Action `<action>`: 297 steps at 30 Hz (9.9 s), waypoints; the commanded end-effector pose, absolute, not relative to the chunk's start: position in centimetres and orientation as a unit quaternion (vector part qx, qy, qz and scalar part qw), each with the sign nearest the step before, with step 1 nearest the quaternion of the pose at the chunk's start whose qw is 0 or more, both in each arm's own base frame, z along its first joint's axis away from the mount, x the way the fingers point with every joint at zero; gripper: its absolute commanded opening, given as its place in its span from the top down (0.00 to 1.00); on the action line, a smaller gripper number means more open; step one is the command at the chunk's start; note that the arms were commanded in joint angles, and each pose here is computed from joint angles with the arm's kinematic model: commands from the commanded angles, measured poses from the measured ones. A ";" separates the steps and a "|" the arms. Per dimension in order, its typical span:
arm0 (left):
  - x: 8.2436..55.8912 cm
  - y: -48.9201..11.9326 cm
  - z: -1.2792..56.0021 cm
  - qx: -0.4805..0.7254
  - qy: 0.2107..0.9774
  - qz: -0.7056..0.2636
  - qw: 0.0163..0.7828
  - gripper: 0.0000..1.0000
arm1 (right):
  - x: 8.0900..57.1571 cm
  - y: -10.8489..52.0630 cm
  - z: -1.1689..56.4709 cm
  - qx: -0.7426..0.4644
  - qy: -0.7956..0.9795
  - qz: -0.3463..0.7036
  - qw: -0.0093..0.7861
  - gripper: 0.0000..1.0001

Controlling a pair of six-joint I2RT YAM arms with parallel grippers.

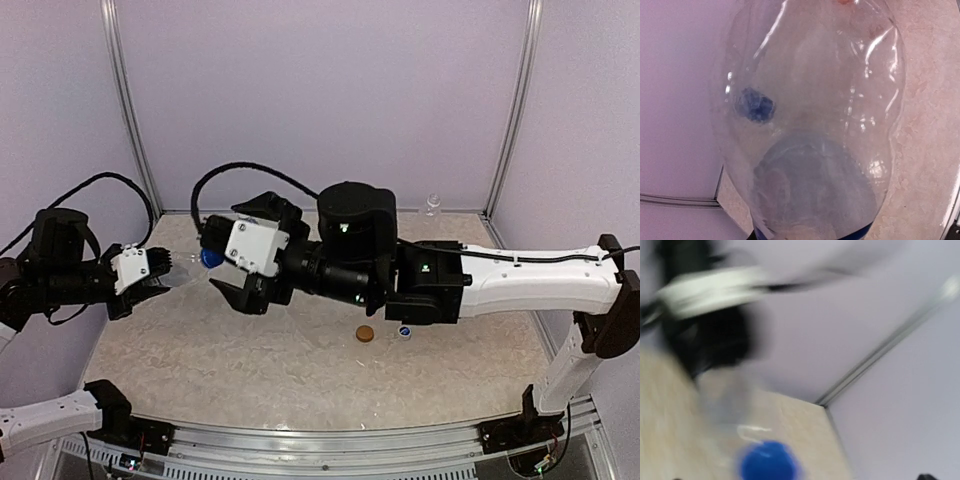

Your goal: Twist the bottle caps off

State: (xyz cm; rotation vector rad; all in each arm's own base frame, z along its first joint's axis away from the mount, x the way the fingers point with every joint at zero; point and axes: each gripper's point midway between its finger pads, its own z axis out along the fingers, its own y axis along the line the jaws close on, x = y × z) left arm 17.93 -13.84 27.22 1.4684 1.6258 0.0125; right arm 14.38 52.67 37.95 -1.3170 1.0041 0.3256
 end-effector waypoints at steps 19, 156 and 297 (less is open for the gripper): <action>23.6 -12.7 30.5 0.560 0.608 0.180 0.533 0.73 | 20.9 55.6 37.0 -0.322 0.682 0.553 0.354 0.48; 7.2 -14.3 22.0 0.712 0.623 -0.168 0.277 0.85 | 8.2 52.5 31.2 -0.737 0.179 -0.311 0.573 1.00; 13.7 -16.9 30.8 0.525 0.656 -0.182 0.511 0.01 | 21.7 49.5 40.1 -0.406 0.623 0.299 0.598 1.00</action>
